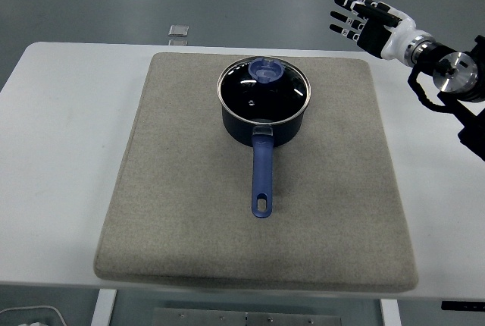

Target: Lift the pot lid and place it to the right of the pot.

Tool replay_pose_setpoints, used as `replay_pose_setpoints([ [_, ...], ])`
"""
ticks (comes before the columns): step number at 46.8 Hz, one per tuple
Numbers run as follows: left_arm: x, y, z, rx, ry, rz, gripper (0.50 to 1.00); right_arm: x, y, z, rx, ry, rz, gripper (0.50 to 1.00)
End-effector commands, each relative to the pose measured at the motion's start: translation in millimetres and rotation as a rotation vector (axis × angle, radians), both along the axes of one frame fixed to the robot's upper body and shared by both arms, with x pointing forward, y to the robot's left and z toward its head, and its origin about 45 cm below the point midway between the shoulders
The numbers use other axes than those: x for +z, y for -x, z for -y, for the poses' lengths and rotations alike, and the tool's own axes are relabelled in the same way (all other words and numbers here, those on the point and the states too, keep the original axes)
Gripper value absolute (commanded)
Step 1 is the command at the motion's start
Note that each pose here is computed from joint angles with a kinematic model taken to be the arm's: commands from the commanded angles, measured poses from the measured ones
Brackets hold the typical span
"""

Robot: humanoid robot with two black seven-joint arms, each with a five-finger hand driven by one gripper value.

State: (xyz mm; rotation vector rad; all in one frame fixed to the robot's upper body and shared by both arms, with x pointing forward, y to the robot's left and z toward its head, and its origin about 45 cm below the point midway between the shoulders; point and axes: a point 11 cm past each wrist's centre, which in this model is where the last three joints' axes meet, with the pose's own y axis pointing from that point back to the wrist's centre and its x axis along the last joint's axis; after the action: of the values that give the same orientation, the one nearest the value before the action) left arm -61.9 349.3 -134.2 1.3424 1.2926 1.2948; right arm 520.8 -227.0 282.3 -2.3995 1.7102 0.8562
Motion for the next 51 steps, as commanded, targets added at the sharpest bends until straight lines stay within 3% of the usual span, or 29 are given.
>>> replay_pose_setpoints([
  [1, -0.1, -1.4, 0.0, 0.000, 0.000, 0.002, 1.000, 0.8, -0.2, -0.3, 0.000, 0.000, 0.002, 0.924],
  [35, -0.1, -5.2, -1.1, 0.004, -0.003, 0.009, 1.000, 8.1, -2.6, -1.5, 0.002, 0.030, 0.018, 0.924],
  [51, -0.1, -5.1, -1.1, 0.002, -0.003, 0.009, 1.000, 24.7, -6.2, -8.4, 0.033, 0.044, 0.071, 0.924],
])
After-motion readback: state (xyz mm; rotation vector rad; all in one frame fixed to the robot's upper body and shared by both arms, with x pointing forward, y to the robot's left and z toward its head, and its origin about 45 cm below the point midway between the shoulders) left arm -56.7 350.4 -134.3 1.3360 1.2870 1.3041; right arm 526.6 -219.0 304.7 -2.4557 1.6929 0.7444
